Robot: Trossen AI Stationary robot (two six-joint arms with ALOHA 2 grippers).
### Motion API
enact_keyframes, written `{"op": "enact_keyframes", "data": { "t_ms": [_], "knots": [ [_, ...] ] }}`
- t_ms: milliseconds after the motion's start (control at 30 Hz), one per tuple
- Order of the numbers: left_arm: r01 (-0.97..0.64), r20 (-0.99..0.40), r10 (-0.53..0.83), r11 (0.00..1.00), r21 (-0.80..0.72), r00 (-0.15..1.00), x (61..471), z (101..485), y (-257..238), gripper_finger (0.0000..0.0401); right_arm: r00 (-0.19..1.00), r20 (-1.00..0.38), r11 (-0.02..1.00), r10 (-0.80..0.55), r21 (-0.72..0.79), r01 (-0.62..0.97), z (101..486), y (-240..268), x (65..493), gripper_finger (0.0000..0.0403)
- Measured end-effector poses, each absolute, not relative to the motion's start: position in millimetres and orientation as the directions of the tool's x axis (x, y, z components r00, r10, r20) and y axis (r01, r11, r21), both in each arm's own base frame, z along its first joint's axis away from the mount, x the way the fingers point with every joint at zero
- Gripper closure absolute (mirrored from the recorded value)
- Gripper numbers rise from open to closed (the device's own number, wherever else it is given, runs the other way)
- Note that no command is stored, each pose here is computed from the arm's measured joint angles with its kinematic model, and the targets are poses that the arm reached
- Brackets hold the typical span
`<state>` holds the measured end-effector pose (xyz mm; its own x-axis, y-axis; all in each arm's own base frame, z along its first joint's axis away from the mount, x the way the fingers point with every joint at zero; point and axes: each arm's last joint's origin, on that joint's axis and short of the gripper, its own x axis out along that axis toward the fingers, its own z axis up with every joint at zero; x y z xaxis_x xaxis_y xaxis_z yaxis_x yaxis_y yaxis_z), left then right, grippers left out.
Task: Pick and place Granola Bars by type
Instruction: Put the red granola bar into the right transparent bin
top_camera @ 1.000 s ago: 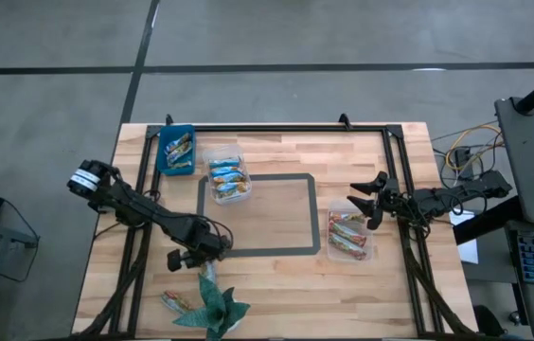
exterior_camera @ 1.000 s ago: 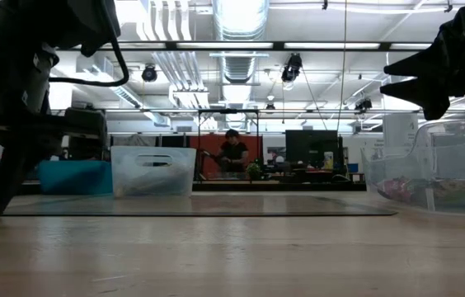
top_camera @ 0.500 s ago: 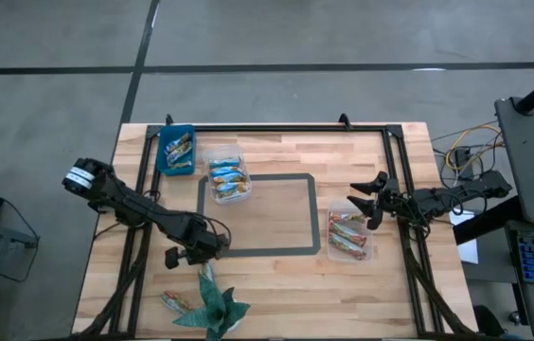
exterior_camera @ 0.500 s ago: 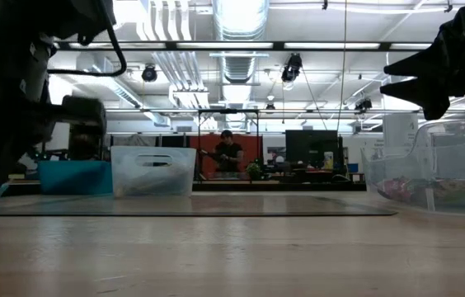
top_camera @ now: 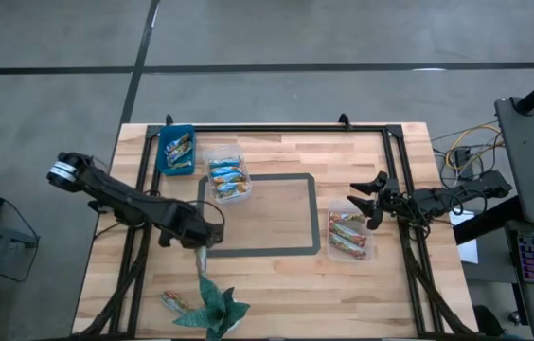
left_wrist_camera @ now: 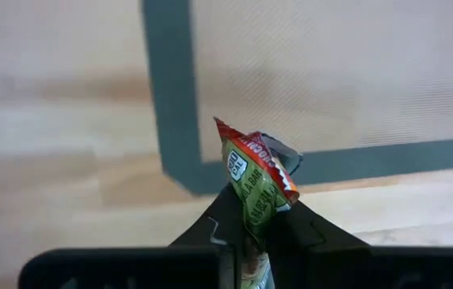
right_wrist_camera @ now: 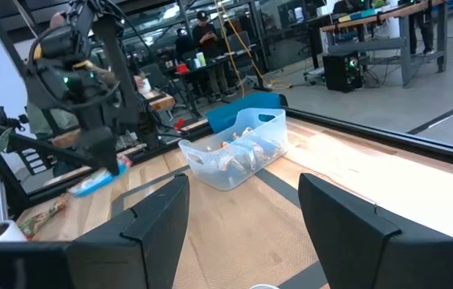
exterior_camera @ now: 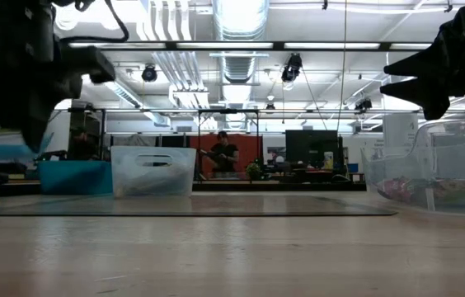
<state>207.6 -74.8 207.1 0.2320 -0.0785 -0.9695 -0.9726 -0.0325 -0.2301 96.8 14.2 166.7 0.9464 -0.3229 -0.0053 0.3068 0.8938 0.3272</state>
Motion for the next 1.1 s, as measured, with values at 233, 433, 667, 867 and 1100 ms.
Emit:
{"op": "enact_keyframes", "data": {
  "t_ms": [233, 433, 667, 867, 1100],
  "knots": [
    [-0.918, -0.933, 0.028, 0.191, -0.349, 0.36, 203, 228, -52, 0.0387, 0.946, -0.005, 0.894, -0.323, 0.327, 0.307, 167, 14, 97, 0.0179],
    [-0.772, -0.819, 0.097, 0.414, -0.483, 0.565, 212, 249, -30, 0.0388, 0.946, -0.005, 0.894, -0.323, 0.327, 0.307, 167, 14, 97, 0.0179],
    [-0.526, -0.566, 0.131, 0.582, -0.62, 0.814, 235, 276, -7, 0.0389, 0.947, -0.005, 0.894, -0.323, 0.327, 0.306, 167, 14, 97, 0.0179],
    [-0.357, -0.37, 0.14, 0.696, -0.623, 0.918, 247, 295, 4, 0.0389, 0.946, -0.005, 0.894, -0.323, 0.327, 0.307, 167, 14, 97, 0.0179],
    [-0.22, -0.16, 0.156, 0.807, -0.548, 0.975, 252, 316, 11, 0.0389, 0.947, -0.005, 0.894, -0.323, 0.327, 0.306, 167, 14, 97, 0.0179]
  ]
}}
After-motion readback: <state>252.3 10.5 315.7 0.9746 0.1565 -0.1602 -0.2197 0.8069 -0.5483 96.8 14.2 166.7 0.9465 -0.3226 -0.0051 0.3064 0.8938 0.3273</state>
